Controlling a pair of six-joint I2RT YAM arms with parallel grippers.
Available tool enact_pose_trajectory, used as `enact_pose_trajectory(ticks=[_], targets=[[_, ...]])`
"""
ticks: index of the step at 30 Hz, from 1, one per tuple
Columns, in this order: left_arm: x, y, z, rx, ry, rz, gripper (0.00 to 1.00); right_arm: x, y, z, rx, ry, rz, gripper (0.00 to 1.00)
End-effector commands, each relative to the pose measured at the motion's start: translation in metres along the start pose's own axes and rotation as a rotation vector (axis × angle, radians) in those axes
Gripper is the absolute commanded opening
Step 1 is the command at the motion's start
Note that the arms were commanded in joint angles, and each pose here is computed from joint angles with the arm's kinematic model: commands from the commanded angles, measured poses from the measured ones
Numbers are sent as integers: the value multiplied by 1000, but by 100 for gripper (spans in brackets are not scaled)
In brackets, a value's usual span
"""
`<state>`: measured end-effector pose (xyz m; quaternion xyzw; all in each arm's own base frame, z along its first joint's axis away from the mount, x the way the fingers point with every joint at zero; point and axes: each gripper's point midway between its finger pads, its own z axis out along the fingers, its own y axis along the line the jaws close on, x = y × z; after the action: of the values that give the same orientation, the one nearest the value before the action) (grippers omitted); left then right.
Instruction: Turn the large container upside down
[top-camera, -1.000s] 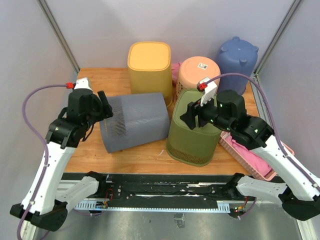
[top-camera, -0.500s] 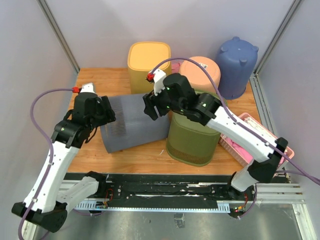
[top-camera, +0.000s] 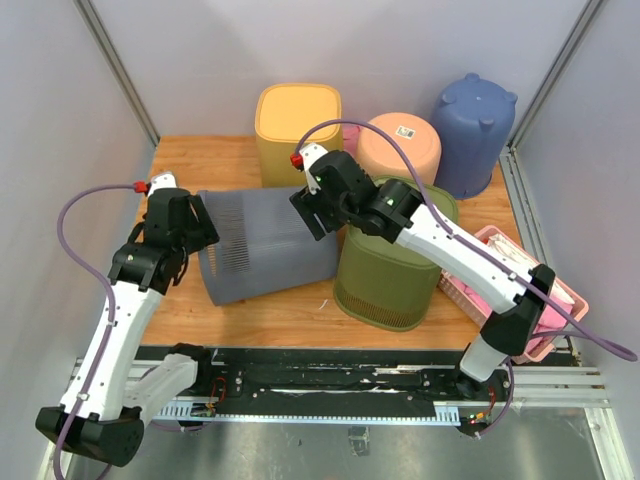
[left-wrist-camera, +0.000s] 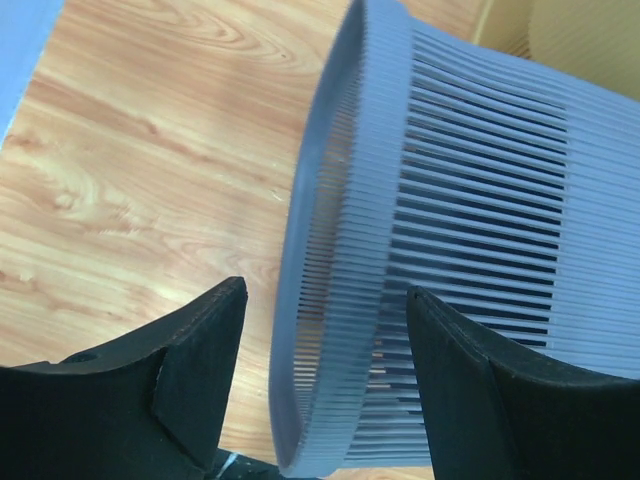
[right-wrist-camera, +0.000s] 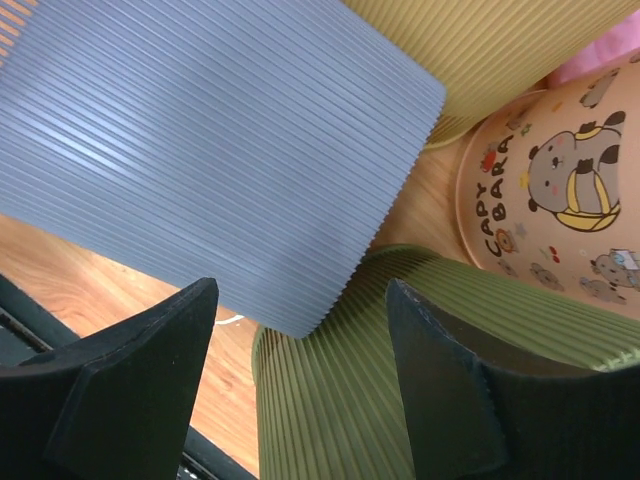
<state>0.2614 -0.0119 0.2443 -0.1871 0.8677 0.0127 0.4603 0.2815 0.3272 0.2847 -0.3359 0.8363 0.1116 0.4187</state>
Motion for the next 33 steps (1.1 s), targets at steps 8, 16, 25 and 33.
enact_pose_trajectory(ticks=[8,16,25,33], targets=[[-10,51,-13,-171,-12,48,69,7,-33,6,132,105,-80,74],[-32,60,-34,-210,-72,29,69,1,-47,11,123,117,-64,76],[-62,31,-52,-45,-175,-89,69,-40,-11,21,-33,11,-5,74],[-48,10,-41,56,-114,-81,72,-28,4,47,-29,68,-41,74]])
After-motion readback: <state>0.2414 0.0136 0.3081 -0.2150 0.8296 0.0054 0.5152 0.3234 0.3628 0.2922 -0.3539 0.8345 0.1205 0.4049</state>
